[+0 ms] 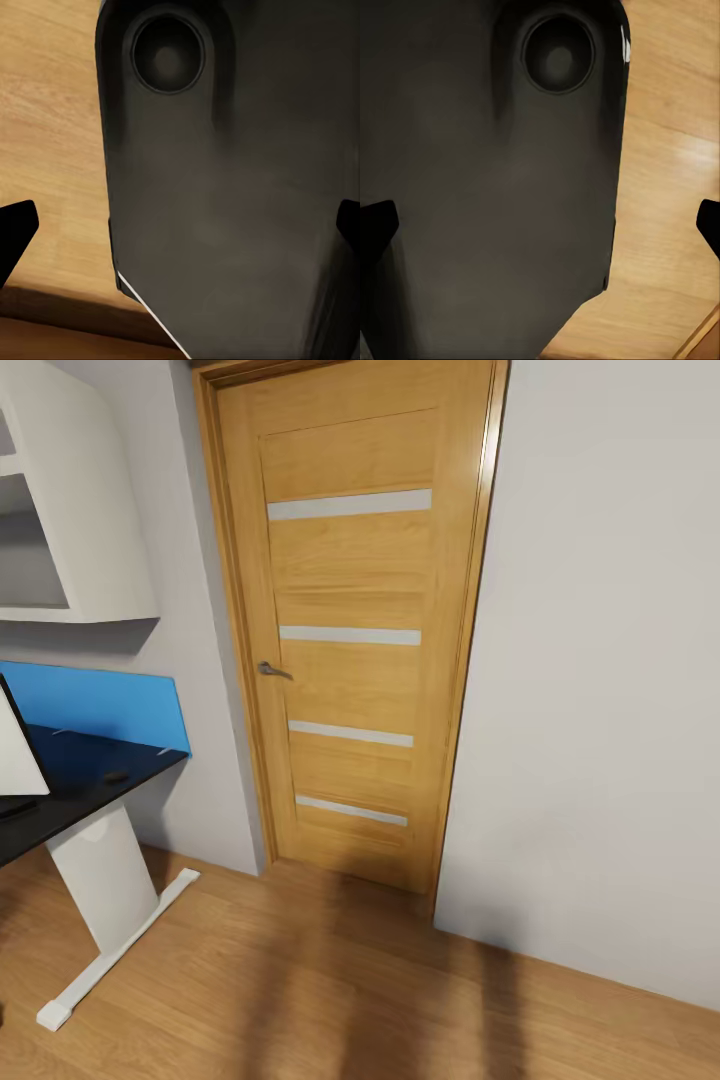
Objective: In the bedroom, organize the workspace by keeping the computer under the desk, ensuring the monitor is on the desk, placing the keyboard on the desk next to the monitor, placing the mouse on the desk next to the keyboard, moving the folder from the swivel chair onto the desk next to the mouse, stacking the notebook on top of the folder with the pen on top of the notebook, and positioning the swivel chair next to the desk.
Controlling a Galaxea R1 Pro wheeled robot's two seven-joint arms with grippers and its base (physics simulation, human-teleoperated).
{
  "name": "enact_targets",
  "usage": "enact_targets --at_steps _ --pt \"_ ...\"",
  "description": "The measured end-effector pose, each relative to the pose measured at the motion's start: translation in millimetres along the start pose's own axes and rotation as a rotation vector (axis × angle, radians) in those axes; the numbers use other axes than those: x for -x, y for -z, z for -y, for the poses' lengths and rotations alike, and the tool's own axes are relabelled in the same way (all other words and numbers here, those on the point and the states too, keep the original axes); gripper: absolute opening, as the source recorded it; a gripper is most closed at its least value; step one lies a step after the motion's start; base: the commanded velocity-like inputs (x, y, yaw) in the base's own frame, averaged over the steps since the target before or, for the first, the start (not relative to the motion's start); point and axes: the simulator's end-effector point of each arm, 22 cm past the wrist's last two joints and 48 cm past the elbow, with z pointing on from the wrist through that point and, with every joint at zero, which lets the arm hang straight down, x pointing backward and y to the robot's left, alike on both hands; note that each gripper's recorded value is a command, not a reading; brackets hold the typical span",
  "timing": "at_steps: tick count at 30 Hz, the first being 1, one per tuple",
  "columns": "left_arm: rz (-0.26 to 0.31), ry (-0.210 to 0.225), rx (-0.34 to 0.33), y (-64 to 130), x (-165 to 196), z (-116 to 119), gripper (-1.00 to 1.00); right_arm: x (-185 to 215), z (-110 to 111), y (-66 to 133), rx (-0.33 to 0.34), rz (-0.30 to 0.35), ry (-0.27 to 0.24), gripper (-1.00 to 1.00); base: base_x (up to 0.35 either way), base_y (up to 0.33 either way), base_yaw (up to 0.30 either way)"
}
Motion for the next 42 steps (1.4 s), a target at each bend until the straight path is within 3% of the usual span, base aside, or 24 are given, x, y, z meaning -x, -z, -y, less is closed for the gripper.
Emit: enact_targets --at_steps 28,33,42 --pt "-0.003 0.001 0.008 0.0 -3.4 -6.9 1.00 4.8 -2.8 0.0 0.003 0.008 -0.008 1.00 0.000 0.000 0.000" --pt "-0.018 0.007 0.037 0.7 -15.0 -28.6 1.00 34.3 -0.8 0.8 0.001 0.049 0.002 1.00 0.000 0.000 0.000" --pt "-0.024 0.010 0.049 1.2 -20.3 -37.3 1.00 54.0 0.3 1.9 0.001 0.080 0.010 1.00 0.000 0.000 0.000"
